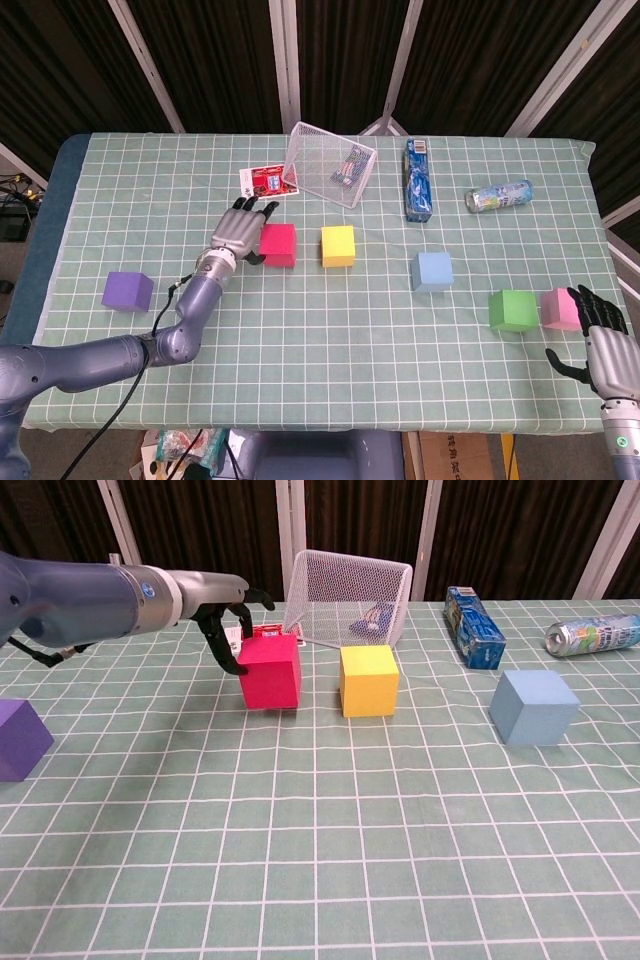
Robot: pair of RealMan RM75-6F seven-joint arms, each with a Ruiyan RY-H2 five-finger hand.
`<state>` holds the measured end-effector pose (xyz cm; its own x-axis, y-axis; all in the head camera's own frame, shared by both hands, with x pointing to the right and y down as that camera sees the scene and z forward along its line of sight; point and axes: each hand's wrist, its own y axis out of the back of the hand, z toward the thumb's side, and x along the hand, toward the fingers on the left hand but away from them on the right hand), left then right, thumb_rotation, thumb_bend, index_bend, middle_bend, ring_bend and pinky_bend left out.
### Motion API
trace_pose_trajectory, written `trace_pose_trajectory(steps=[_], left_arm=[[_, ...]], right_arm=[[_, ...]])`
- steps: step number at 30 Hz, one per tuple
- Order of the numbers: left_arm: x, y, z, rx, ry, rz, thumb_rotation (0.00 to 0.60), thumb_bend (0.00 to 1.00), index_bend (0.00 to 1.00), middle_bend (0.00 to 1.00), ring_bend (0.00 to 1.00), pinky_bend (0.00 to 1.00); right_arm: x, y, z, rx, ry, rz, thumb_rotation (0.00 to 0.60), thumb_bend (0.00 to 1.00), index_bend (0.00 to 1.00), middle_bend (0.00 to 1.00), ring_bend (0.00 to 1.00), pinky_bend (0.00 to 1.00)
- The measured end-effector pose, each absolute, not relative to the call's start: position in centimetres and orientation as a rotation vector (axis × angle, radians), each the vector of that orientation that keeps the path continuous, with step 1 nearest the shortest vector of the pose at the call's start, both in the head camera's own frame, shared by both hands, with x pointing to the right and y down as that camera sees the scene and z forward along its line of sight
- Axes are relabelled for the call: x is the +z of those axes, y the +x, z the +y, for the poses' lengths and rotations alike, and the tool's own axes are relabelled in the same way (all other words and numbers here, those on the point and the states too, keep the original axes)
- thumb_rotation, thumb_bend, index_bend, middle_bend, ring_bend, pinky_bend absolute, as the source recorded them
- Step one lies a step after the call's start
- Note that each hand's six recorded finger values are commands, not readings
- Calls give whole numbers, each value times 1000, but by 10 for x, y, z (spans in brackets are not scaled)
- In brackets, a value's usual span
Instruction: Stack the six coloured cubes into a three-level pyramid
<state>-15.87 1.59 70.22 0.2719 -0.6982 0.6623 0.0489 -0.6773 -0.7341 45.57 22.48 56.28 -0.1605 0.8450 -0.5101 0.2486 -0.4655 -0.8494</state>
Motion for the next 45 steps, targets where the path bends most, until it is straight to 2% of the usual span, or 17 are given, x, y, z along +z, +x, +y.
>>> trace_pose_trajectory(steps=[45], left_arm=[[717,-120,30,-1496,-1851,695,600,369,96,352,7,19]], right_arm=[[561,458,226,1671,-1674,-1272,600,299,0,0,0,0]])
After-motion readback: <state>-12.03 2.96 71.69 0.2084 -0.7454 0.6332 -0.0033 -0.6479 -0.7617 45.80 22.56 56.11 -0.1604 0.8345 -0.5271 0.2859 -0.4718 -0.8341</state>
